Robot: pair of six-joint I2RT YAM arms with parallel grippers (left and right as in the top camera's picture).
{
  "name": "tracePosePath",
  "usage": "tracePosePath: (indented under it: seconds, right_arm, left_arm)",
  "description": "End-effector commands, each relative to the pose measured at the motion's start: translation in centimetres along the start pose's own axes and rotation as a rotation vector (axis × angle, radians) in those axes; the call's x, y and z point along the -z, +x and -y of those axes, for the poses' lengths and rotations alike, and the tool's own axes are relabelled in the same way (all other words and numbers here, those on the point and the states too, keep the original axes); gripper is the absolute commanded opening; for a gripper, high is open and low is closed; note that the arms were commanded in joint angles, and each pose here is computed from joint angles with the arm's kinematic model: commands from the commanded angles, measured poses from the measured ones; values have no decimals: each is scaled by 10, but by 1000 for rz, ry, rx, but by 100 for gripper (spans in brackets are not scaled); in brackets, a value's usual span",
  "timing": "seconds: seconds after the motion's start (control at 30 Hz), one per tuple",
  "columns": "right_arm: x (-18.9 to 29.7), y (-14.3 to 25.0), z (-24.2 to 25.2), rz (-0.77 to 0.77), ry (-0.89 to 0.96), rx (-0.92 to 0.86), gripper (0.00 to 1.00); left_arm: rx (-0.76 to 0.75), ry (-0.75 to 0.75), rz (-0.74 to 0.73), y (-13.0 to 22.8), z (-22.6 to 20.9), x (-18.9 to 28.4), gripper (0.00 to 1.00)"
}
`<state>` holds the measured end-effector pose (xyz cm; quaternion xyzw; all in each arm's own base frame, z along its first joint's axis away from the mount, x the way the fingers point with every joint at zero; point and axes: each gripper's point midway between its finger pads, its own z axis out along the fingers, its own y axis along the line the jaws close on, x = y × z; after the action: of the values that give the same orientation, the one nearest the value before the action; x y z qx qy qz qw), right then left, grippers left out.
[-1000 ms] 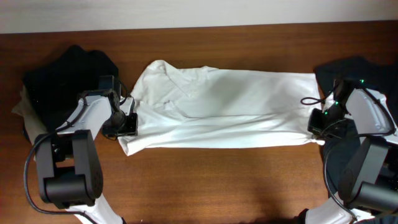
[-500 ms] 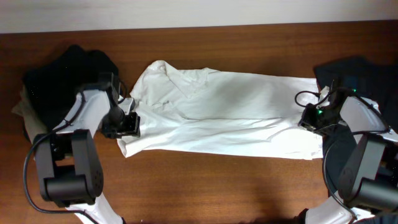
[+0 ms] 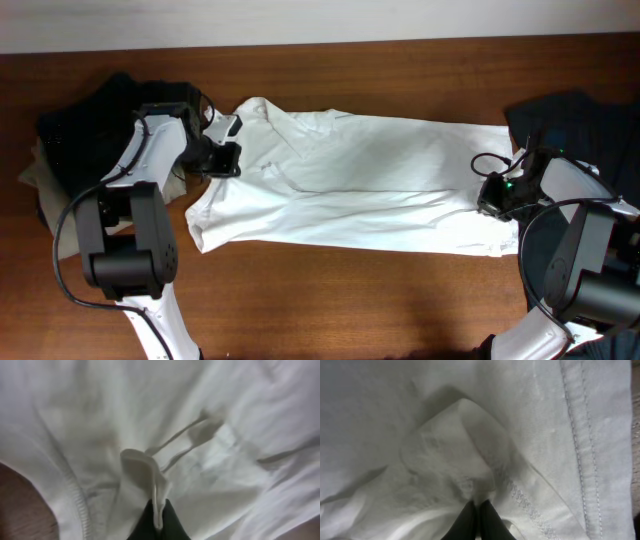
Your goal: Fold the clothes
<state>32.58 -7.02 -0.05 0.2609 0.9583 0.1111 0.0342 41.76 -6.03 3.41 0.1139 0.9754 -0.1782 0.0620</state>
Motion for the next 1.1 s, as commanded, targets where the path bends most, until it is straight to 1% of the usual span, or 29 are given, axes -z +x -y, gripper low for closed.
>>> tracePosePath:
  seconds: [0.0,0.07,0.2,0.27,0.3,0.43,0.47,0.5,0.53,0.57,0.6,0.63,0.67,0.7,0.77,0.8,0.83,0.87,0.9,0.93,0.97,1.0,1.03,1.07]
  right_arm:
    - [-6,6,3,-26,6,-15,9]
    - [-6,6,3,-25,6,-15,9]
    - [-6,6,3,-25,6,-15,9]
    - [-6,6,3,-25,6,-15,9]
    - [-6,6,3,-25,6,-15,9]
    - [-6,6,3,-25,6,-19,9]
    - [-6,6,3,-26,6,-19,10]
    - [-6,6,2,-27,3,-19,9]
    - [-6,7,2,-29,3,-20,10]
    - [-6,8,2,-34,5,-20,10]
    - [-6,10,3,-40,6,-22,16]
    - [-6,11,3,-44,6,-23,17]
    - [-6,12,2,-49,3,-24,24]
    - [-6,14,3,-56,5,-26,29]
    - [-5,24,5,-98,15,-36,42]
    - [-5,27,6,-109,18,-38,49]
    - [-4,35,7,-143,26,-46,57]
    - [-3,40,10,-161,44,-51,64]
    - [-3,41,13,-165,58,-55,67]
    - [-3,40,12,-162,51,-54,68]
    - [-3,41,9,-165,35,-48,67]
    - [-3,39,7,-161,23,-30,66]
    - [3,37,5,-162,22,-20,62]
    - [10,36,3,-160,22,-20,61]
  left_arm:
    - [-49,44,93,-35,17,37,1]
    - [-78,54,135,-50,27,50,0]
    - [-120,46,119,-51,42,42,1]
    - [-132,34,110,-51,46,39,2]
    - [-141,37,114,-52,49,38,0]
    - [-205,34,143,-62,62,34,1]
    - [-212,31,158,-66,62,35,11]
    - [-209,20,153,-64,60,34,61]
    - [-200,-2,134,-60,55,34,67]
    - [-162,-48,68,-44,41,35,76]
    - [-111,-107,-24,-21,22,38,80]
    - [-64,-165,-115,2,4,44,80]
    - [45,-258,-224,33,-24,57,82]
    - [116,-264,-268,49,-34,63,82]
    - [227,-200,-324,75,-44,65,81]
    - [250,-177,-339,82,-45,63,81]
    - [292,-111,-370,98,-42,51,79]
    - [288,-75,-393,110,-39,38,79]
    - [288,-74,-397,117,-41,24,78]
    - [286,-76,-390,122,-44,13,72]
    - [281,-82,-371,122,-48,5,49]
    - [276,-88,-348,119,-51,0,23]
    - [267,-97,-319,113,-55,-2,1]
    - [263,-106,-310,110,-57,-2,0]
